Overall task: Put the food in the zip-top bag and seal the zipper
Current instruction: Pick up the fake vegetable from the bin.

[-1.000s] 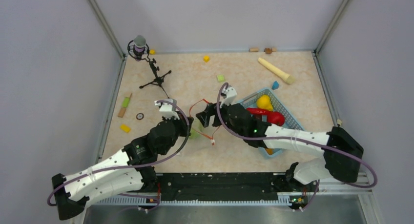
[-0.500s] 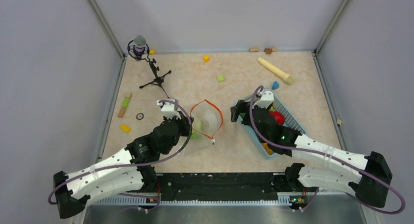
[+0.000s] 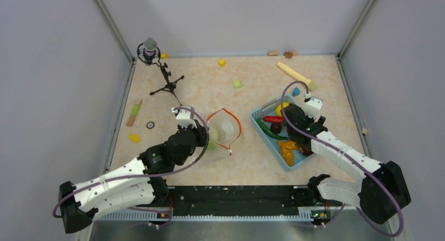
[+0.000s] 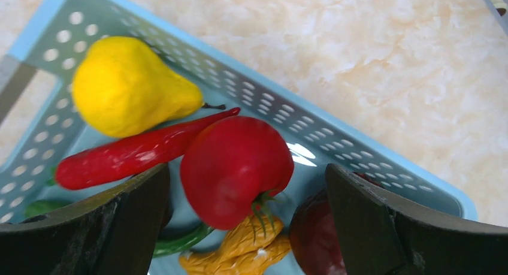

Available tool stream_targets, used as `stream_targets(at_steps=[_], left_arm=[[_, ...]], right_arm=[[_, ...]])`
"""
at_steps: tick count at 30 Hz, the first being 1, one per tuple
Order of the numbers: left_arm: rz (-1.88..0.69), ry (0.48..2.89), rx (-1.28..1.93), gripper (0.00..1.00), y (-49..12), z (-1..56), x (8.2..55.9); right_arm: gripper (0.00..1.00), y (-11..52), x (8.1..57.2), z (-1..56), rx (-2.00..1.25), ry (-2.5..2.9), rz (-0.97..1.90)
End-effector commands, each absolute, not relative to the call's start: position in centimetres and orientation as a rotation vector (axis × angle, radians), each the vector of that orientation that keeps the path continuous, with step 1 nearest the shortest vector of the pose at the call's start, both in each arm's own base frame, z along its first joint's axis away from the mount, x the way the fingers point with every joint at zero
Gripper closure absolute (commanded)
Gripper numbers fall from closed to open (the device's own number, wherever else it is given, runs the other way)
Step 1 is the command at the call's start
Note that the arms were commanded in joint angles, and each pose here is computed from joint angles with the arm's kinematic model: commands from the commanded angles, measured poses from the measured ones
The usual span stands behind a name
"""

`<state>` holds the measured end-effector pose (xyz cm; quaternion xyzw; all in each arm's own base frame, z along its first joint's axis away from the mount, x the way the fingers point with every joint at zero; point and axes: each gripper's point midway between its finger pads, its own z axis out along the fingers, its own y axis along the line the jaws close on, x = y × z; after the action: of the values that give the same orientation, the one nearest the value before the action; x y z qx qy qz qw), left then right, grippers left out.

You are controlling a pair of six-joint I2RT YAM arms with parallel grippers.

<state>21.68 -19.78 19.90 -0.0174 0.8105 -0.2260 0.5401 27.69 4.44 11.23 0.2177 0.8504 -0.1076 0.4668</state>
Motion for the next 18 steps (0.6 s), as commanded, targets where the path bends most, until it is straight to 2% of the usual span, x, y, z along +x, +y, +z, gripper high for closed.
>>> stream_targets(at_steps=[1,18], left_arm=[[-0.546,1.886,-0.070,1.00,-19.8,21.8,22.2],[-0.556,1.891,-0.057,1.00,-20.0,21.7,22.2]], right_arm=[[0.02,3.7,28.8,10.8,0.569,2.106,-0.276],[0.06,4.7,30.0,6.9,0.567,2.217,-0.141]])
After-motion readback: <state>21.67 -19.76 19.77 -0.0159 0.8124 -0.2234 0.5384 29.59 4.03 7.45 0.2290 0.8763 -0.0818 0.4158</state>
